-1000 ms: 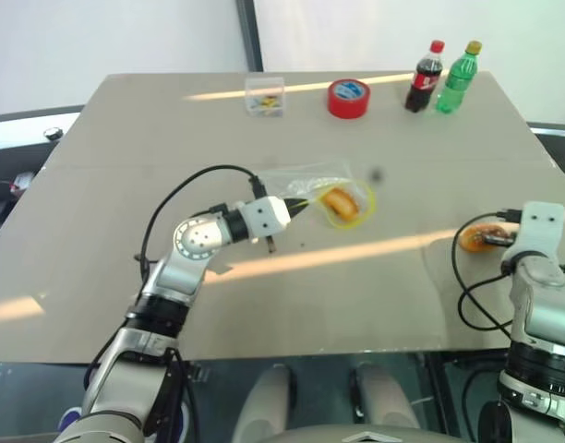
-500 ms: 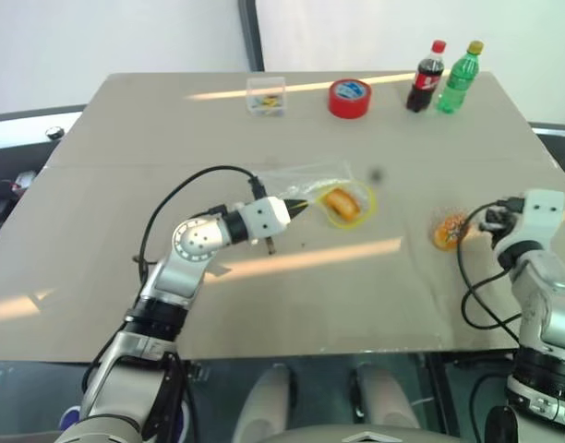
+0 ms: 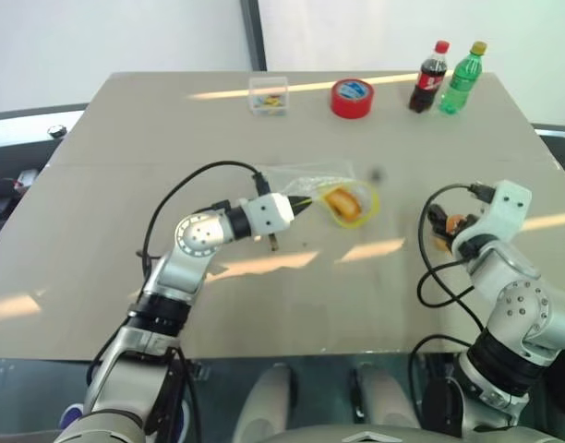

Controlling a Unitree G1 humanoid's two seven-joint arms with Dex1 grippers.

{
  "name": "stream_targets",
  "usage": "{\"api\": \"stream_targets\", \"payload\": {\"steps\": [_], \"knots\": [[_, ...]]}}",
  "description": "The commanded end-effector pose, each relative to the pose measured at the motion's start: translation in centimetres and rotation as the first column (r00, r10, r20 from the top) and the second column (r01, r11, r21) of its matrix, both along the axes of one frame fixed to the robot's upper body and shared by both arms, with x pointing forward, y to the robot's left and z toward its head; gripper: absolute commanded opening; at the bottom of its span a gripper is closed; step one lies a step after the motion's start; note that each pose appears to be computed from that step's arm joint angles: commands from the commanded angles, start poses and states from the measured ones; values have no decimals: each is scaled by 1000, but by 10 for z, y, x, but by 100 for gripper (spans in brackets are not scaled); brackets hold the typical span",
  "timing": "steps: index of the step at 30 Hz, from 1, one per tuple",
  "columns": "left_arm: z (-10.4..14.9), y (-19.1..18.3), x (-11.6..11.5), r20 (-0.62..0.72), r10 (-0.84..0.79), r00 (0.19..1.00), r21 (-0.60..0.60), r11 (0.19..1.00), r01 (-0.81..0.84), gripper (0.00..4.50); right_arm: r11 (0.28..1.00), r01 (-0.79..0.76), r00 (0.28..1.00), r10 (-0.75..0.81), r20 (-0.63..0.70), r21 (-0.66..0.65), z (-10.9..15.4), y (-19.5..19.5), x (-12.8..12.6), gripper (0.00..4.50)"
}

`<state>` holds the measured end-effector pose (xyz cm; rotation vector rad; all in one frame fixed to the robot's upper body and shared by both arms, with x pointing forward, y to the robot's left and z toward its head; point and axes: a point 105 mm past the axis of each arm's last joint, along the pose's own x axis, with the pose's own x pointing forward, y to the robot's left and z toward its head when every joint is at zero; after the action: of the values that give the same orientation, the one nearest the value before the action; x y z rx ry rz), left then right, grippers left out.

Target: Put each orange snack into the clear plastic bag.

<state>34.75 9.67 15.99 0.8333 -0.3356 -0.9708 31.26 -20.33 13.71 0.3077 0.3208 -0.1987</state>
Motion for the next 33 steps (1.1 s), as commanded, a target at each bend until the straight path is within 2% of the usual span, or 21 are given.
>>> {"api": "stream_targets", "payload": {"steps": [1, 8, 11, 16, 18, 23, 26, 29, 31, 33], "knots": [[12, -2, -2, 40, -18, 999, -18, 1000, 19, 0, 998, 33, 999, -33, 14, -50, 4, -3, 0, 438], [11, -2, -3, 40, -14, 999, -20, 1000, 15, 0, 995, 20, 1000, -20, 3, -95, 1, 2, 5, 438], [11, -2, -3, 42, -13, 999, -21, 1000, 14, 0, 995, -10, 999, 7, -34, -95, -12, 8, 9, 438], [12, -3, -3, 43, -12, 999, -26, 1000, 13, 0, 985, -22, 996, 8, -84, -173, -37, 1, 12, 438], [14, -3, -3, 45, -10, 999, -31, 999, 12, 0, 979, -13, 998, -1, -68, -203, -37, -5, 13, 386], [13, 0, -3, 41, -3, 999, -39, 999, 5, 0, 950, -45, 998, 56, 27, -308, -23, -10, 18, 193], [13, 1, -2, 30, 5, 1000, -55, 998, -4, 0, 924, -89, 988, 128, 82, -372, -13, -8, 20, 193], [14, 4, -1, 24, 16, 1000, -67, 998, -15, 0, 897, -211, 945, 289, 154, -389, 3, 11, 17, 193], [16, 5, 0, 19, 27, 999, -88, 996, -25, 0, 839, -366, 867, 464, 179, -403, 11, 36, 10, 193], [16, 6, 0, 25, 28, 999, -88, 996, -25, 0, 755, -523, 757, 625, 190, -395, 16, 64, -3, 193]]}}
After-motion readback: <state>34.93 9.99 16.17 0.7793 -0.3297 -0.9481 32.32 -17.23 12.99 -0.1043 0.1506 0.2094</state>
